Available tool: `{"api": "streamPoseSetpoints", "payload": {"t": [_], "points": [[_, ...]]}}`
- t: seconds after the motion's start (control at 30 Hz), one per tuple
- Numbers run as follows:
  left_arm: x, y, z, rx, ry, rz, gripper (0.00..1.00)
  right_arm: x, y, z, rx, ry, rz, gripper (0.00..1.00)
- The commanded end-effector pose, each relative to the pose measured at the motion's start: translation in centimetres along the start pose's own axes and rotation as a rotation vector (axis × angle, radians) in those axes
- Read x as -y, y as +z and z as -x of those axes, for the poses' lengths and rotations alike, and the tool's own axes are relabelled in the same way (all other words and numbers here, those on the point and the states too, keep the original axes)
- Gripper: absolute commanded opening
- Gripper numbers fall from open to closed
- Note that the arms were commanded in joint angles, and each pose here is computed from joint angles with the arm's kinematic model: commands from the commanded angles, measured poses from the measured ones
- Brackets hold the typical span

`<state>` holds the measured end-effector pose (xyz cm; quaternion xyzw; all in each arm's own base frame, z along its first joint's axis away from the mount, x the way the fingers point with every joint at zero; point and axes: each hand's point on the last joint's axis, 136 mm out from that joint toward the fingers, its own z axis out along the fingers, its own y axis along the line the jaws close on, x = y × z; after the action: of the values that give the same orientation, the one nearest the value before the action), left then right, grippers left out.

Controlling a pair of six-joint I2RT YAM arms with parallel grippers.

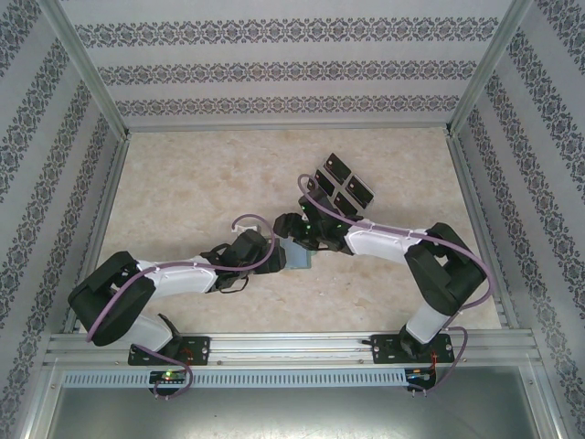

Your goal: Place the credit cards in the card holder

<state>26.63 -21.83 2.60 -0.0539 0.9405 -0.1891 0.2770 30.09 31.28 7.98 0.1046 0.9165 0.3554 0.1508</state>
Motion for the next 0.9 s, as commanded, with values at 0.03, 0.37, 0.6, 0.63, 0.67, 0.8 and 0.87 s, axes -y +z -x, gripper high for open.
{"api": "streamPoseSetpoints", "payload": {"t": [0.03, 0.37, 0.6, 0.63, 0.67, 0.8, 0.87], "points": [[-2.7, 1.7, -2.3, -0.068, -0.009, 0.079, 1.0, 3.2, -1.2, -0.2, 0.025, -0.036, -0.131, 0.66], [-2.7, 1.6, -2.4, -0.07, -0.007, 0.078, 1.0, 5.5, 0.6, -1.3, -0.017, -0.025, -0.177, 0.66], [-2.6, 1.5, -2.2, -0.065, -0.005, 0.075, 1.0, 6.4, 0.6, -1.7, -0.021, -0.022, -0.2, 0.65], [-2.6, 1.5, -2.2, -0.064, -0.006, 0.075, 1.0, 6.6, 0.5, -1.7, -0.017, -0.023, -0.204, 0.65], [-2.6, 1.5, -2.2, -0.064, -0.005, 0.073, 1.0, 6.6, 0.4, -1.8, -0.017, -0.023, -0.208, 0.65], [-2.6, 1.5, -2.3, -0.066, -0.006, 0.073, 1.0, 7.0, 0.3, -1.9, -0.017, -0.025, -0.215, 0.66], [-2.6, 1.5, -2.3, -0.065, -0.008, 0.073, 1.0, 7.0, 0.6, -2.1, -0.029, -0.023, -0.21, 0.65]]}}
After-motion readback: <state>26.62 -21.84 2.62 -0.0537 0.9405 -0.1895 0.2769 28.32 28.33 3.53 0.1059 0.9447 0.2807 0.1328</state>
